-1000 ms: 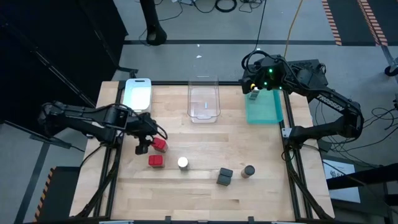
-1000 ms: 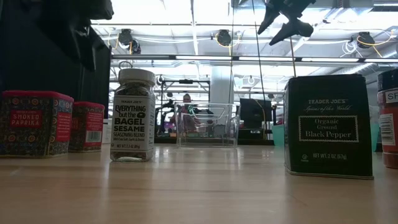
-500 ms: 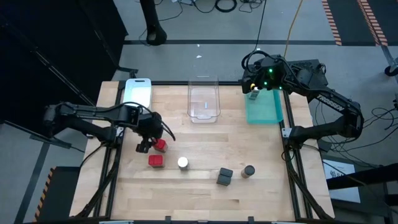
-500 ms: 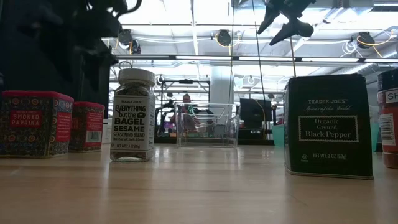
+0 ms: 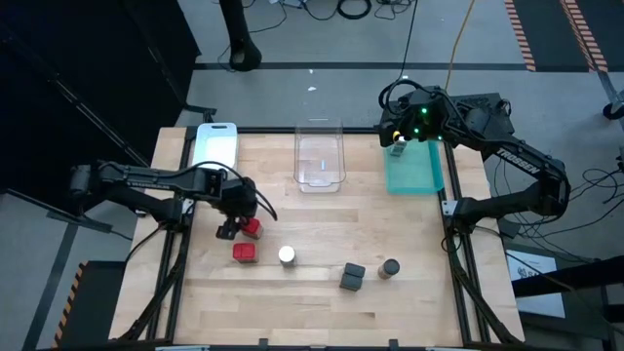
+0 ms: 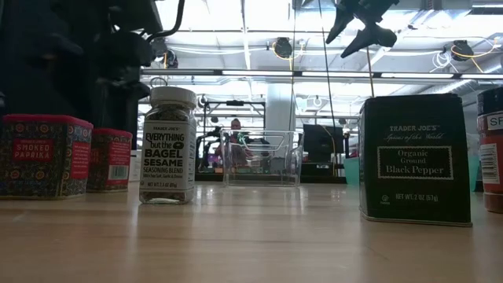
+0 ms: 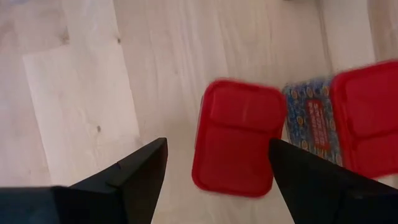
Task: Sort spices by type
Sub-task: Put the top red seasoning can into the white bin, then put the top black seasoning can into the transparent bin
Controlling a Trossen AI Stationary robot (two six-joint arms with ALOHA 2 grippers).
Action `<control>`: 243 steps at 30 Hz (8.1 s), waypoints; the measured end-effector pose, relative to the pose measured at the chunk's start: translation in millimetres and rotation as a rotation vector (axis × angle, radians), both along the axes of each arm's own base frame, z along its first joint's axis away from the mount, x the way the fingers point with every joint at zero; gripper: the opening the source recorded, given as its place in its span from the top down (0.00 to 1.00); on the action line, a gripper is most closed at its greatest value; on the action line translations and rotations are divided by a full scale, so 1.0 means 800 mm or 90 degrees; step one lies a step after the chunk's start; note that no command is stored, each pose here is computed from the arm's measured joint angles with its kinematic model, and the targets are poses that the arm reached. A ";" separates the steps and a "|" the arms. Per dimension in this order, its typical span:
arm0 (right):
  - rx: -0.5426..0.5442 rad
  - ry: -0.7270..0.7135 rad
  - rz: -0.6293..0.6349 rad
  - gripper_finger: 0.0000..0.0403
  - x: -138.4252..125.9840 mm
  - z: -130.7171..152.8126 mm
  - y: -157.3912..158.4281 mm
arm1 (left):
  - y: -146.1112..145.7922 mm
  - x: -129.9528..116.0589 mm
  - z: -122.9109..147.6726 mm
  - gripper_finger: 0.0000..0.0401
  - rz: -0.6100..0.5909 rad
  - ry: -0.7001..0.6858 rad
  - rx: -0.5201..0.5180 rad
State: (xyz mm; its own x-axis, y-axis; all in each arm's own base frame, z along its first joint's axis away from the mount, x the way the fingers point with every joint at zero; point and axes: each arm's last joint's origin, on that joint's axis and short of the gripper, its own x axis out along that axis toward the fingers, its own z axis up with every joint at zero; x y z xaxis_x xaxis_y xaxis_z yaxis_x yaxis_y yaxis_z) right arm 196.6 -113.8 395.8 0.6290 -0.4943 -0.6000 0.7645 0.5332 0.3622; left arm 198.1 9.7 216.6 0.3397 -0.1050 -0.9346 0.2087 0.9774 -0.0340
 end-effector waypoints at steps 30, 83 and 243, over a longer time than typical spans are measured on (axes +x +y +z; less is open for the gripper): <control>-0.005 0.004 0.000 0.39 0.000 0.000 0.000 | -0.002 0.008 -0.034 0.45 0.017 0.032 0.011; 0.027 0.038 0.012 0.39 0.033 -0.026 -0.020 | 0.244 -0.104 0.061 0.45 1.048 -0.023 -0.043; 0.015 0.411 0.868 1.00 0.162 -0.199 0.288 | 0.095 -0.049 0.155 0.28 0.693 -0.360 -0.091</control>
